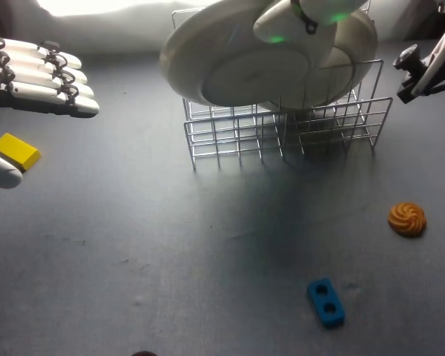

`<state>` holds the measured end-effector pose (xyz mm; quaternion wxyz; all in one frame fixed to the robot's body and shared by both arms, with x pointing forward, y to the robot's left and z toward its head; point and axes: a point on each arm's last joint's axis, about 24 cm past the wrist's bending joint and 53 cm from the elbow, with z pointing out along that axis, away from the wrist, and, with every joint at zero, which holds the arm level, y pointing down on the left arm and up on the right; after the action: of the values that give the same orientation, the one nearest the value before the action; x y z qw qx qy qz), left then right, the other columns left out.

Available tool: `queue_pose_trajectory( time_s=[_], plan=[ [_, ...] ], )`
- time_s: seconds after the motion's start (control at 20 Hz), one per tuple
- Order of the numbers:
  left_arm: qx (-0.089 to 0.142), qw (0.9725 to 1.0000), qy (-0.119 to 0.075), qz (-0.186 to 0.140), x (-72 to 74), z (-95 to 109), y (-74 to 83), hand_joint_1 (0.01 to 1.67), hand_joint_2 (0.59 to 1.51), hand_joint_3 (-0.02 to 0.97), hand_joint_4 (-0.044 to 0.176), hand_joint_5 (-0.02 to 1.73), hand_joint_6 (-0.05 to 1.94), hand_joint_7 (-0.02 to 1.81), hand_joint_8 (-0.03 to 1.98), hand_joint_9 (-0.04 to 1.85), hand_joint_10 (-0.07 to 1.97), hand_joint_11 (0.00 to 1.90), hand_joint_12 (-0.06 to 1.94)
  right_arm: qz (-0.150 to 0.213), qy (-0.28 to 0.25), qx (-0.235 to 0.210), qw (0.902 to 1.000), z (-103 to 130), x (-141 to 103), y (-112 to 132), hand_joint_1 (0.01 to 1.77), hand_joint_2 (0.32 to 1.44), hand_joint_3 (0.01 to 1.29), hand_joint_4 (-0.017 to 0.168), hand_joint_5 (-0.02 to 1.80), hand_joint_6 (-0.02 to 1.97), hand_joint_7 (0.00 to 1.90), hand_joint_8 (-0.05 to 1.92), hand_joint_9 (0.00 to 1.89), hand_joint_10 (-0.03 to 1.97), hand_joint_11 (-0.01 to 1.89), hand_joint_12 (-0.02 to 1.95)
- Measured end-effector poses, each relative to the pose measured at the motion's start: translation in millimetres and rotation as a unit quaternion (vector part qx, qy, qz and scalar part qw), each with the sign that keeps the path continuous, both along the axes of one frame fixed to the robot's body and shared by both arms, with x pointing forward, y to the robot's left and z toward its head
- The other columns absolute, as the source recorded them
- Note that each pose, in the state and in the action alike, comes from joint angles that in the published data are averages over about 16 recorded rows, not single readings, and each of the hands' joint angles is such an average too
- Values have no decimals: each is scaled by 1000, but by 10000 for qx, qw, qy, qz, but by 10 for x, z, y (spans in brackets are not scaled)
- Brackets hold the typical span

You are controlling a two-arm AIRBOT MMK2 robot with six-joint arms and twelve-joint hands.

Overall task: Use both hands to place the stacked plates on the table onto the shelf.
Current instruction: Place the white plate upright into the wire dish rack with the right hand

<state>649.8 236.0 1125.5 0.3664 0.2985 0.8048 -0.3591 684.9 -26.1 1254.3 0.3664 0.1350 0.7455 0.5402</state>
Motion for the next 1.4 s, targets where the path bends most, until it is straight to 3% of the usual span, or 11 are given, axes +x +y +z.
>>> queue_pose_trajectory(
  time_s=[1.05, 1.4],
  plan=[
    [1, 10000, 3, -11, -5, -3, -10, 15, 1203, 18, -2, 84, 20, 105, 8, 89, 6, 23, 13, -394, 359, -265, 9982, -597, 337, -154, 1244, 1060, 10, -8, 866, 830, 998, 1109, 1030, 1114, 845, 1464],
    [9, 10000, 0, -18, -6, -5, -11, 15, 1202, 18, -2, 86, 20, 109, 9, 91, 6, 24, 13, -421, 318, -389, 9978, -730, 371, -141, 1242, 1061, 10, -8, 858, 815, 1009, 1070, 1044, 1039, 859, 1429]
  ],
)
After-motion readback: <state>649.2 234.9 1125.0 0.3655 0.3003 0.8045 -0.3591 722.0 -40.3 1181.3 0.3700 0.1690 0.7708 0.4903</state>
